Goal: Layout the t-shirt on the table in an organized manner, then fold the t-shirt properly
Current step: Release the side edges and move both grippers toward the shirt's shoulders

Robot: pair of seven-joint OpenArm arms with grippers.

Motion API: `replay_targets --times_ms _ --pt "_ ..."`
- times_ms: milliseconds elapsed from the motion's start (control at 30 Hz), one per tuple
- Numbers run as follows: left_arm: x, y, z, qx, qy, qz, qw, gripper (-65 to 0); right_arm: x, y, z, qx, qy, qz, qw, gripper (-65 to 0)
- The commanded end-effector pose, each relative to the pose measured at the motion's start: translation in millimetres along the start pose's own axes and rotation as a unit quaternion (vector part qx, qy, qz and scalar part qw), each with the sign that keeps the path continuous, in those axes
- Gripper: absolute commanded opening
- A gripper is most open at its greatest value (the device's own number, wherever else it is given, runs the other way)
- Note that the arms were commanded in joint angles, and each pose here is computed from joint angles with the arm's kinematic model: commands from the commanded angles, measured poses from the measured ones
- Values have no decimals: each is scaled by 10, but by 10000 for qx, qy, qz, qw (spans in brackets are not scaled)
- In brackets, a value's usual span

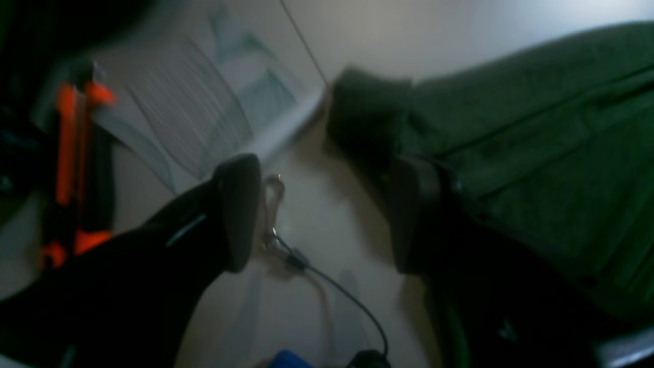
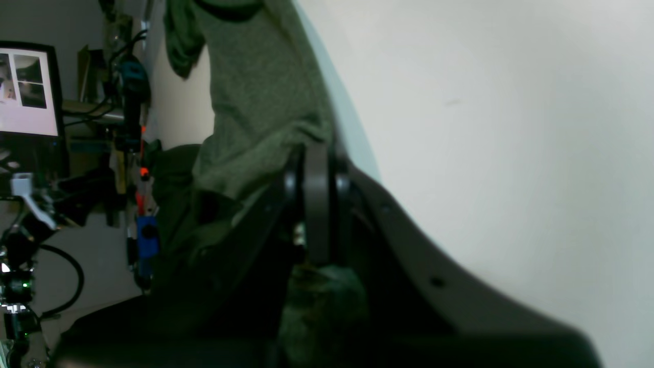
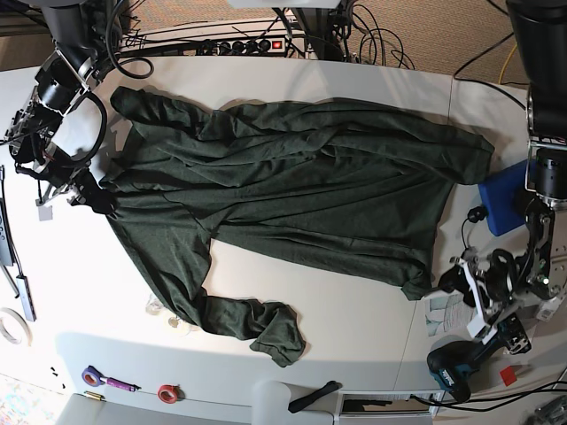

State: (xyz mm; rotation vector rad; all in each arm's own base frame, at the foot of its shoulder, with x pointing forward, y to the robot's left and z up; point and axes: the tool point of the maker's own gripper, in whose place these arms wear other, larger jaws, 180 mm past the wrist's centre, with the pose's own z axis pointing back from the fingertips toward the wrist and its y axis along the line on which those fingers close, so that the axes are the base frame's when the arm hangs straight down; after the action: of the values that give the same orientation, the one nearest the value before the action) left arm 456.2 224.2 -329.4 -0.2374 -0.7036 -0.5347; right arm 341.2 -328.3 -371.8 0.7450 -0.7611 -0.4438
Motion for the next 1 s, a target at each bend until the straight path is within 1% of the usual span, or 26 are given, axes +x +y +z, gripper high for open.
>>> replay_targets --times_ms 0,33,100,167,200,233,400,533,600,700,800,867,967 --pt "248 38 78 -16 -362 -61 9993 -270 238 72 83 61 -279 153 9995 -650" --pt "243 9 47 -79 -398 -41 9992 -270 238 70 85 59 -278 153 9995 -650" --pt "270 7 -3 -55 -550 -18 9985 -270 237 71 83 60 -276 153 9995 -650" --pt "265 80 -63 211 -580 84 9981 -270 238 71 85 58 -276 154 9995 -650" --pt "239 103 -101 340 -505 113 9981 -270 238 69 86 54 -275 155 9995 -650" --pt "216 91 -138 374 -433 96 9983 -270 236 70 85 57 -273 153 9995 -650" --pt "244 -105 -286 188 -433 17 9989 -270 239 71 85 60 -279 154 9995 -650" --pt "198 -113 -385 378 -492 -244 9978 -270 237 70 85 59 -276 153 9995 -650" --pt "126 -95 -443 460 -565 -187 9972 -270 236 70 85 57 -273 153 9995 -650" --pt "-49 -92 -551 453 -514 -1 9977 -270 239 71 85 60 -278 154 9995 -650" --pt "-141 -120 -620 401 -527 173 9977 -270 239 73 83 64 -281 152 9995 -650" --pt "-123 -152 -640 365 -562 194 9976 -270 246 82 84 90 -303 143 9994 -650" --pt "10 -172 -618 273 -761 280 9963 -270 245 81 84 87 -300 144 9994 -650"
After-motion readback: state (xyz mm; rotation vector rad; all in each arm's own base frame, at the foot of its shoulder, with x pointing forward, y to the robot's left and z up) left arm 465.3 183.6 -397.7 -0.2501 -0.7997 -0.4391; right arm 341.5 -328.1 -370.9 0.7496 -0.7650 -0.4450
